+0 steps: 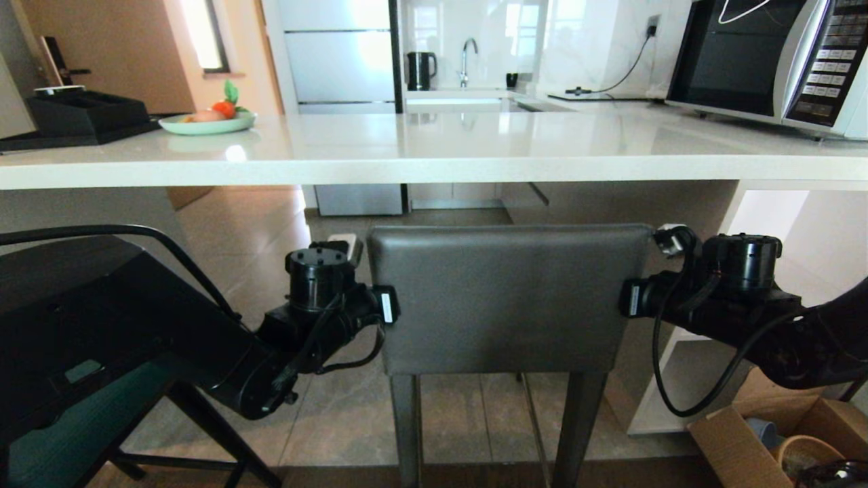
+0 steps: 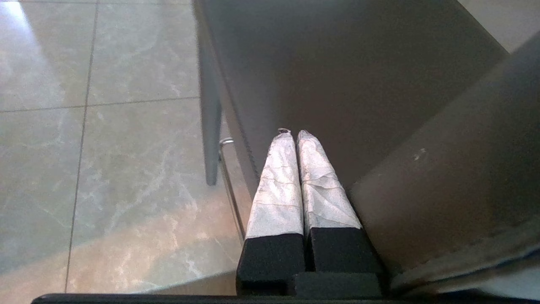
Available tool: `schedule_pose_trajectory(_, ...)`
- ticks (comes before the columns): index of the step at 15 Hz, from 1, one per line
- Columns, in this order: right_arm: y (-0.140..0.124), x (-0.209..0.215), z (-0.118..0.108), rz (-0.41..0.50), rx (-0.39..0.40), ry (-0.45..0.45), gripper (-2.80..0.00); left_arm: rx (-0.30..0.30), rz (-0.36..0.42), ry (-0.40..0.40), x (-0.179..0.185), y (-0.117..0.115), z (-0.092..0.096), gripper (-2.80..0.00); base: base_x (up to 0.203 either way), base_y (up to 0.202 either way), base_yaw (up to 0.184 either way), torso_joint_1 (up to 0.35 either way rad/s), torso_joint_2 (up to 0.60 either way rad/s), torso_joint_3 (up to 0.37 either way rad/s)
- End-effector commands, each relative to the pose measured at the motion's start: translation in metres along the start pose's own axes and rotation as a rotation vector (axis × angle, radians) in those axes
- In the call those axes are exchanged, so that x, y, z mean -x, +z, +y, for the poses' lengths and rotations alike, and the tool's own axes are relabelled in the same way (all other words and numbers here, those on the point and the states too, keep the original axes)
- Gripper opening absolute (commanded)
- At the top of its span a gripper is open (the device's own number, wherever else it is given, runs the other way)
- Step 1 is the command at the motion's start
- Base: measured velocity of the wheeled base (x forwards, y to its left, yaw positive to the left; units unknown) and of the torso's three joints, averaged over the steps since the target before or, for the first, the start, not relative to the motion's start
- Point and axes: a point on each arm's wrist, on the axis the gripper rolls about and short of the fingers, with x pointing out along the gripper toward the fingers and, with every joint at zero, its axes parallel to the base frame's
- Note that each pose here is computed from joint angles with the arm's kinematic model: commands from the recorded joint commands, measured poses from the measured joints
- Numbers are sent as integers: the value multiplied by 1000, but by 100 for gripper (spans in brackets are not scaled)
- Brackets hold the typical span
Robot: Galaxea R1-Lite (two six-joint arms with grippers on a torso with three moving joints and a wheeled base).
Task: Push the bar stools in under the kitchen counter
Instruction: Pull the gray chair out from under the dining table
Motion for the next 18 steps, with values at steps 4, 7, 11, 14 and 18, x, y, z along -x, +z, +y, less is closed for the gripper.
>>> schedule_pose_trajectory(4, -1, -1, 10, 4, 8, 8, -280, -38, 9, -14, 8, -3, -6, -280, 0, 0, 0, 0, 0, 0)
schedule_pose_trajectory(7, -4, -2, 17, 13, 10, 20, -280, -39, 11, 6, 8, -3, 1, -280, 0, 0, 0, 0, 0, 0)
schedule_pose_trajectory(11, -3, -3, 23, 14, 15, 34, -280, -38, 12, 21, 7, -3, 6, -280, 0, 0, 0, 0, 0, 0)
schedule_pose_trajectory(14, -5, -3, 22, 18, 10, 34, -280, -38, 10, 23, 7, -2, 7, -280, 0, 0, 0, 0, 0, 0)
schedule_pose_trajectory(18, -4, -3, 22, 14, 9, 33, -280, -68, 10, 26, 7, -2, 8, -280, 0, 0, 0, 0, 0, 0)
